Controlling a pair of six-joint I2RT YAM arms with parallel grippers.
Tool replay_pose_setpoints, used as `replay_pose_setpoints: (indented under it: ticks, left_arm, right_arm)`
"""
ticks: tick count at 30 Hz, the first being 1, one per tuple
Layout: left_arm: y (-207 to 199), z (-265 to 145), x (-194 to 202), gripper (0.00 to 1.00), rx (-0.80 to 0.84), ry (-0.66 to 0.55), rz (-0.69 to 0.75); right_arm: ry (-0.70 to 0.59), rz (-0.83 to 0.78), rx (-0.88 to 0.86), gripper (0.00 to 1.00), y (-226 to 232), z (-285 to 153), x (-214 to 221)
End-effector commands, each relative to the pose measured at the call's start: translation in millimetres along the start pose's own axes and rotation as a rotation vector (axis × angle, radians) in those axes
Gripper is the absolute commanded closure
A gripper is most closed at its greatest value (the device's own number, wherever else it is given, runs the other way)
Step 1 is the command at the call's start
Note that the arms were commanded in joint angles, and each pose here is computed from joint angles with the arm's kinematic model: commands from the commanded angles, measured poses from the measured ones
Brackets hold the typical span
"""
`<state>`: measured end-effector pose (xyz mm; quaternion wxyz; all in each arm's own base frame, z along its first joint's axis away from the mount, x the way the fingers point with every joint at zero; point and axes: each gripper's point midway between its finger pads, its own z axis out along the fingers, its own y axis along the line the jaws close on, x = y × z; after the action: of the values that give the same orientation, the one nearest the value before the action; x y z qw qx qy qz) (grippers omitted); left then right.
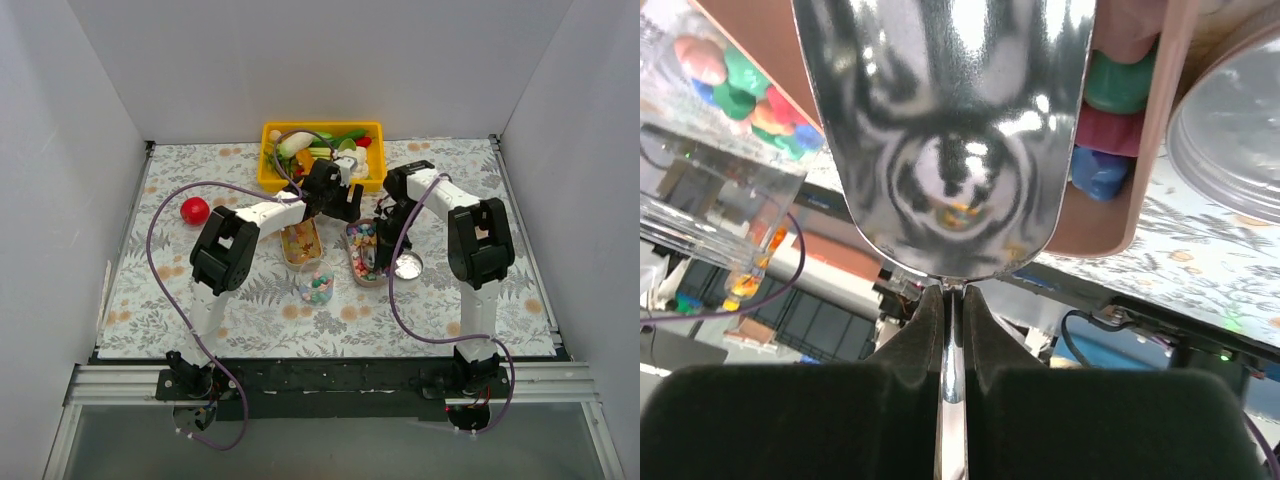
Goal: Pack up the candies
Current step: Scoop the fake candies from the storage box.
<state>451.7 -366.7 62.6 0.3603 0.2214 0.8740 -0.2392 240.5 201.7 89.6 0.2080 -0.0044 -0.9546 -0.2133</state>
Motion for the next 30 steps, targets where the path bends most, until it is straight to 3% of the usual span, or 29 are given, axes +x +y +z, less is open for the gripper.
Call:
replay_pose_setpoints:
  ticks: [1, 19, 30]
  left_arm:
    - [-6, -3, -8, 0.27, 0.03, -0.022, 0.019]
    - [-30, 6, 3, 0.28, 0.106, 0.007, 0.016]
    - [-27, 3, 17, 0.39, 0.089, 0.031, 0.012]
  right_arm:
    - [-0.089, 0.013, 0.102, 0.99, -13, -12, -26]
    - [-0.152, -0.054, 0.301, 0.99, -31, -5, -68]
    - [-0.176, -0.043, 0.387, 0.99, -45, -1, -84]
